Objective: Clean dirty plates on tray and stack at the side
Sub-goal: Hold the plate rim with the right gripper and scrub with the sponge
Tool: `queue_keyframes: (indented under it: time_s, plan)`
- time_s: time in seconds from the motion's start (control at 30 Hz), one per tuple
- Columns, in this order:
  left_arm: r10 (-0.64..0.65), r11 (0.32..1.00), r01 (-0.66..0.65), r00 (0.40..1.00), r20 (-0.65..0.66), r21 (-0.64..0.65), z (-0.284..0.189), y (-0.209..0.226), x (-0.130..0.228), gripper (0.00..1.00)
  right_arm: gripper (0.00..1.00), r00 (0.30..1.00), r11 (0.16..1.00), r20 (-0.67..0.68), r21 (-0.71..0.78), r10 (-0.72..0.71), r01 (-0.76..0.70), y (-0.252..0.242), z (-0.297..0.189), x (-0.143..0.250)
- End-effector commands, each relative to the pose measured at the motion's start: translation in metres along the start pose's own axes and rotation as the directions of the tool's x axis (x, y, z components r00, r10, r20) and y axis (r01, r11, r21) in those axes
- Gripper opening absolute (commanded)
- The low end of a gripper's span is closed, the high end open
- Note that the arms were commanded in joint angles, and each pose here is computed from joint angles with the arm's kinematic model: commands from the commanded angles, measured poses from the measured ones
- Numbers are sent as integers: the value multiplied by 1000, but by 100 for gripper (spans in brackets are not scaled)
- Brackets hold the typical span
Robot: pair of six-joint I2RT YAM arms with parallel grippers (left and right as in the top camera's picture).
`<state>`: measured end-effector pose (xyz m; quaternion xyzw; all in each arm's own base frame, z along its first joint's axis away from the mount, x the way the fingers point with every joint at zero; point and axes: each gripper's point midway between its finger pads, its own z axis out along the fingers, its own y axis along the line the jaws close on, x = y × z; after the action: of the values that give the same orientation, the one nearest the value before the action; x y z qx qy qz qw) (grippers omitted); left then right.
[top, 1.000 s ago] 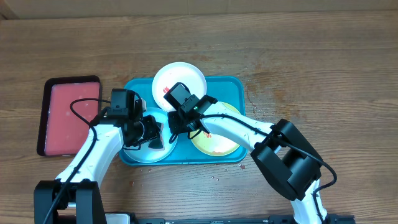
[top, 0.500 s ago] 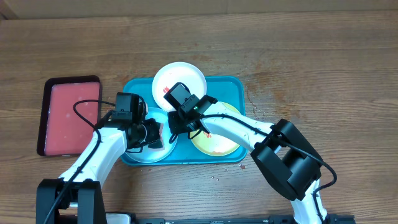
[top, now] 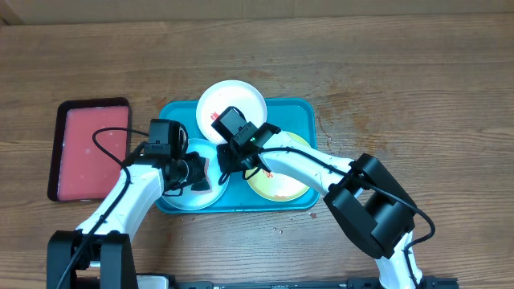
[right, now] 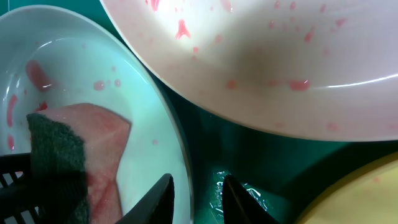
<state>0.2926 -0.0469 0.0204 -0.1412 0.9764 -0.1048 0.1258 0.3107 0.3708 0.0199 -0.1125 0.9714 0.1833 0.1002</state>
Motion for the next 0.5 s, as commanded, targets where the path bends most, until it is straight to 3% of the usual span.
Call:
queue_keyframes:
  time_s: [0.0, 0.13, 0.3, 0.47]
  plan:
    - [5, 1000, -5, 1000, -12, 4, 3, -1, 4, 41, 28, 1000, 1000, -11, 13, 8, -8, -4, 7, 4]
    - [5, 1000, -5, 1000, -16, 16, 3, -3, 5, 41, 28, 1000, 1000, -10, 13, 27, -26, -3, 7, 4]
    - [5, 1000, -5, 1000, -22, 23, 3, -4, 6, 33, 27, 1000, 1000, -1, 6, 25, -25, -2, 7, 2]
    - [3, 1000, -3, 999, -33, 19, 6, -1, 12, 34, 28, 1000, 1000, -2, 4, 25, -25, -1, 7, 2]
